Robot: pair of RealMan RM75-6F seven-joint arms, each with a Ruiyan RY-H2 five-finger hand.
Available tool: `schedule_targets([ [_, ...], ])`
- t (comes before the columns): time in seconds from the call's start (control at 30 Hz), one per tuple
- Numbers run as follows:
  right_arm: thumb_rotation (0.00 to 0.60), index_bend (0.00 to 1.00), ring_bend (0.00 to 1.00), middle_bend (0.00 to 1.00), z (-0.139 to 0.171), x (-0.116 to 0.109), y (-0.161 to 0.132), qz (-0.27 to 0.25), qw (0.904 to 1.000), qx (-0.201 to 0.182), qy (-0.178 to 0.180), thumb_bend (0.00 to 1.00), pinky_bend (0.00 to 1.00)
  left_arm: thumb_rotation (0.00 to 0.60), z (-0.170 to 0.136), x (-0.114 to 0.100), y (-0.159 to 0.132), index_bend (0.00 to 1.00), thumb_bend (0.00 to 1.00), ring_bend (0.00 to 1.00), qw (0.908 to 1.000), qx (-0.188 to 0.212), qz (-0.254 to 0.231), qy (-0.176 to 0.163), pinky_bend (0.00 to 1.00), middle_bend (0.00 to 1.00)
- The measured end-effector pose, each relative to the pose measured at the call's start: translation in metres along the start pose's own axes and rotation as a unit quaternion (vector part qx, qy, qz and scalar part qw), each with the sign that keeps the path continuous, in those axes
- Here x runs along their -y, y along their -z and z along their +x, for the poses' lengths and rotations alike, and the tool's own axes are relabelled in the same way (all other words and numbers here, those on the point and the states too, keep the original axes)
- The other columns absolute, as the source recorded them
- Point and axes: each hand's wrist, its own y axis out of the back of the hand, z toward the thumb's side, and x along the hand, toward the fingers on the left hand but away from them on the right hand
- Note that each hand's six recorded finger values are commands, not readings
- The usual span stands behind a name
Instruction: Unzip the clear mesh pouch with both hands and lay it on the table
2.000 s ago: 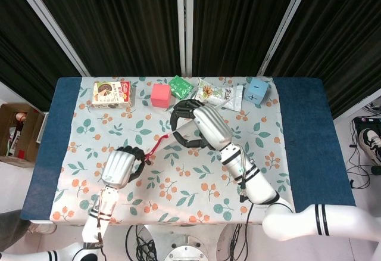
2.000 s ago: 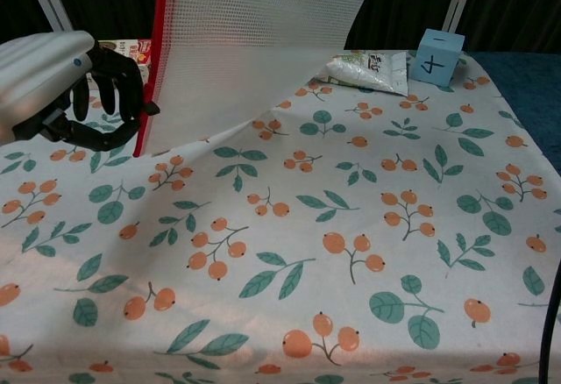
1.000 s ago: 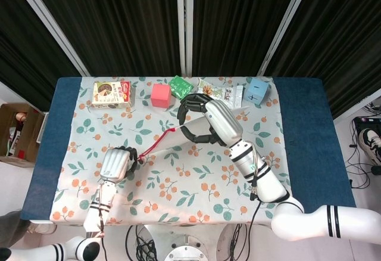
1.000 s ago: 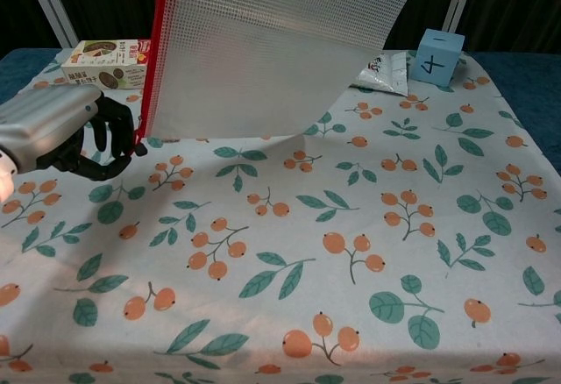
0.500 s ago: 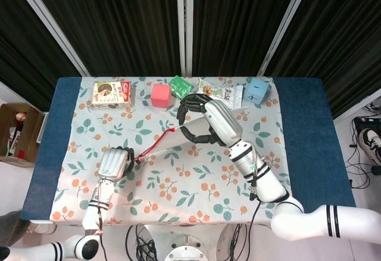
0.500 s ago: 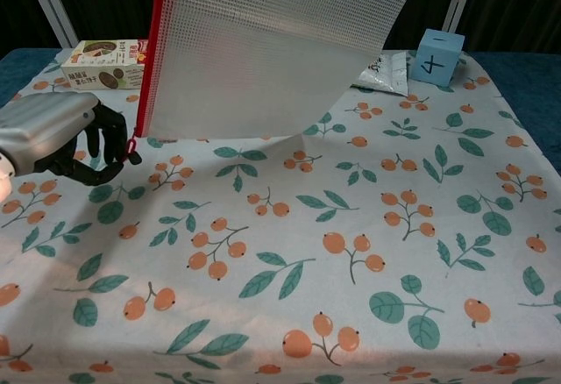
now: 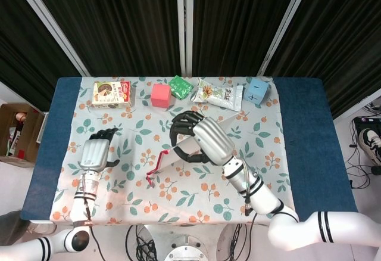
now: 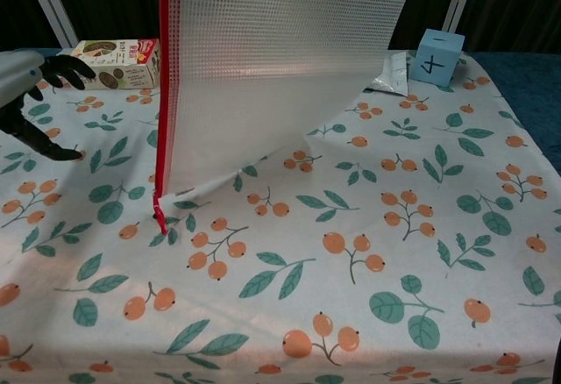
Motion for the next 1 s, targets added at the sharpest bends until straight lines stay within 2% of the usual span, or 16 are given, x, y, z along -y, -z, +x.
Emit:
schedule_targets([
  [0.17, 0.6, 0.93, 0.28, 0.45, 0.026, 0.016, -0.001, 0.039, 0.9986, -0.032, -0.017, 0.62, 0.25, 0.6, 0.005, -0.019, 0.02, 0.16, 0.04, 0.19, 0.9989, -0.028, -0.015, -0.036, 0.28, 0.19],
  [0.27, 0.6, 0.93, 0.28, 0.45, 0.052, 0.028, 0.006, 0.065, 0.9962, -0.044, -0.039, 0.62, 0.25, 0.6, 0.005, -0.026, 0.03, 0.16, 0.04, 0.19, 0.9979, -0.039, -0.022, -0.046, 0.28, 0.19],
  [0.43, 0.6, 0.9, 0.28, 0.44, 0.098, 0.041, 0.038, 0.114, 0.9899, -0.041, -0.074, 0.62, 0.21, 0.6, 0.003, -0.025, 0.042, 0.16, 0.03, 0.19, 0.9974, -0.048, -0.018, -0.051, 0.27, 0.19],
  [0.7, 0.6, 0.83, 0.26, 0.42, 0.145, 0.042, 0.096, 0.226, 0.9699, -0.027, -0.085, 0.56, 0.13, 0.6, -0.006, -0.012, 0.043, 0.16, 0.03, 0.19, 0.9972, -0.046, -0.032, -0.051, 0.27, 0.19],
  [0.77, 0.6, 0.75, 0.23, 0.39, 0.152, 0.04, 0.108, 0.245, 0.9654, -0.021, -0.086, 0.5, 0.1, 0.6, -0.007, -0.011, 0.043, 0.16, 0.02, 0.19, 0.997, -0.045, -0.036, -0.052, 0.27, 0.19],
  [0.9, 0.6, 0.64, 0.17, 0.33, 0.163, 0.038, 0.126, 0.29, 0.9531, -0.005, -0.086, 0.47, 0.05, 0.6, -0.01, -0.01, 0.046, 0.16, 0.02, 0.19, 0.9967, -0.045, -0.036, -0.058, 0.27, 0.2],
  [1.0, 0.6, 0.43, 0.1, 0.24, 0.167, 0.038, 0.139, 0.323, 0.9426, 0.013, -0.085, 0.38, 0.01, 0.6, -0.012, -0.009, 0.05, 0.16, 0.02, 0.19, 0.9962, -0.049, -0.039, -0.06, 0.27, 0.2],
])
